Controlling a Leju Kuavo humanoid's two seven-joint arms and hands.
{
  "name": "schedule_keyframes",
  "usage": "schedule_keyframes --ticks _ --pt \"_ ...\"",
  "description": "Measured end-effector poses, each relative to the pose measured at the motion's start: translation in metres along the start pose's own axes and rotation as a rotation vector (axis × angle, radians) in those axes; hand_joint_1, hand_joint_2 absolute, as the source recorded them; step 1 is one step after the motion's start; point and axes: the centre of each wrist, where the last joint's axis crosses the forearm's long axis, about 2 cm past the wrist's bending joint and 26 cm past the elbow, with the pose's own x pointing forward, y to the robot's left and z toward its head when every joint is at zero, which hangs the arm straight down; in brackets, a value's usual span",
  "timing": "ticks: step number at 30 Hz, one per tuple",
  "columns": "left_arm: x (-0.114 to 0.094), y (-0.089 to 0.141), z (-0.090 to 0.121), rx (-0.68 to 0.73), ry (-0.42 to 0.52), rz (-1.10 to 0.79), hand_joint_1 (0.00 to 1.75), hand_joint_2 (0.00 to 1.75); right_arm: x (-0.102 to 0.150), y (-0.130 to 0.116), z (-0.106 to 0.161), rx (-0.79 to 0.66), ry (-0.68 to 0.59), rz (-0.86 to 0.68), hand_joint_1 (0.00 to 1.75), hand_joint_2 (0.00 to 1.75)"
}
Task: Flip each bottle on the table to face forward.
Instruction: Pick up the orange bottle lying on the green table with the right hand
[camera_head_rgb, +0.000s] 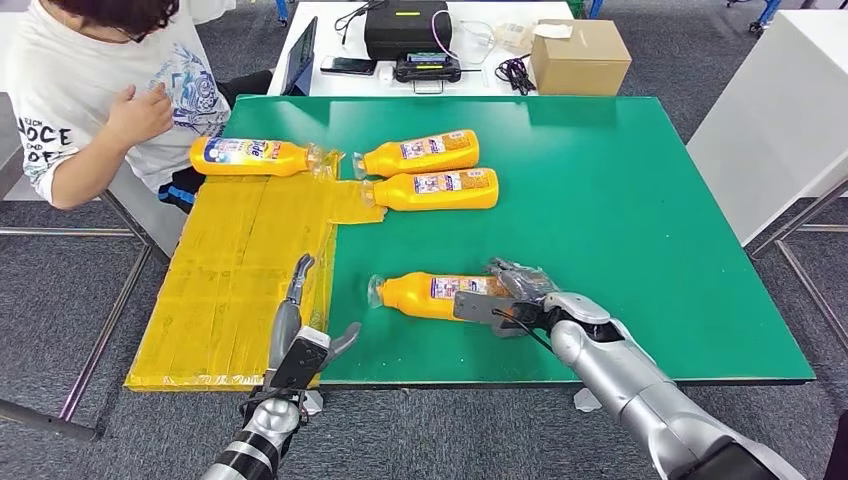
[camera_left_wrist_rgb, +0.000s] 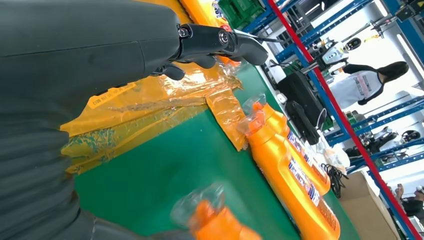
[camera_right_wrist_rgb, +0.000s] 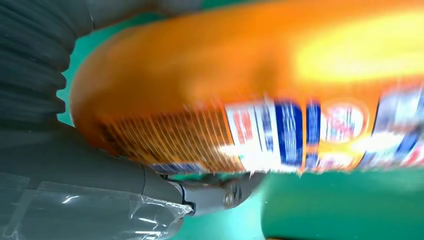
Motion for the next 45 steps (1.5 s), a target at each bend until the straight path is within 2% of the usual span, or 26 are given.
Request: schedule_keyframes --ticks 13,18,21,24,28,31,34,38,45 --pt "-0.001 0.0 -0.001 -0.007 0.001 -0.003 0.0 1.75 -0.002 0.0 -0.001 -0.008 -0.014 -0.027 1.75 1.75" --pt "-0.001 0.0 -0.001 -0.005 0.005 -0.003 0.0 1.75 -0.001 0.008 -0.001 -0.089 -0.023 -0.039 1.75 1.75" --pt "-0.004 0.002 0.003 -0.008 0.024 0.016 0.0 1.75 0.013 0.027 0.002 -0.295 -0.063 -0.039 1.75 1.75" --pt "-0.007 0.005 0.013 -0.01 0.069 0.068 0.0 1.75 0.052 0.044 0.012 -0.622 -0.149 -0.05 1.75 1.75" --pt "-0.006 0.008 0.02 -0.008 0.123 0.149 0.0 1.75 0.091 0.047 0.035 -0.943 -0.244 -0.134 1.75 1.75" --pt "-0.003 0.01 0.022 -0.008 0.159 0.218 0.0 1.75 0.1 0.047 0.055 -1.165 -0.28 -0.214 1.75 1.75" --pt "0.002 0.011 0.021 -0.014 0.182 0.298 0.0 1.75 0.1 0.05 0.07 -1.283 -0.276 -0.277 1.75 1.75" --pt "0.009 0.012 0.019 -0.027 0.18 0.392 0.0 1.75 0.097 0.058 0.077 -1.297 -0.277 -0.346 1.75 1.75" --pt "0.033 0.016 0.009 -0.099 0.104 0.577 0.0 1.75 0.098 0.077 0.071 -1.181 -0.331 -0.415 1.75 1.75"
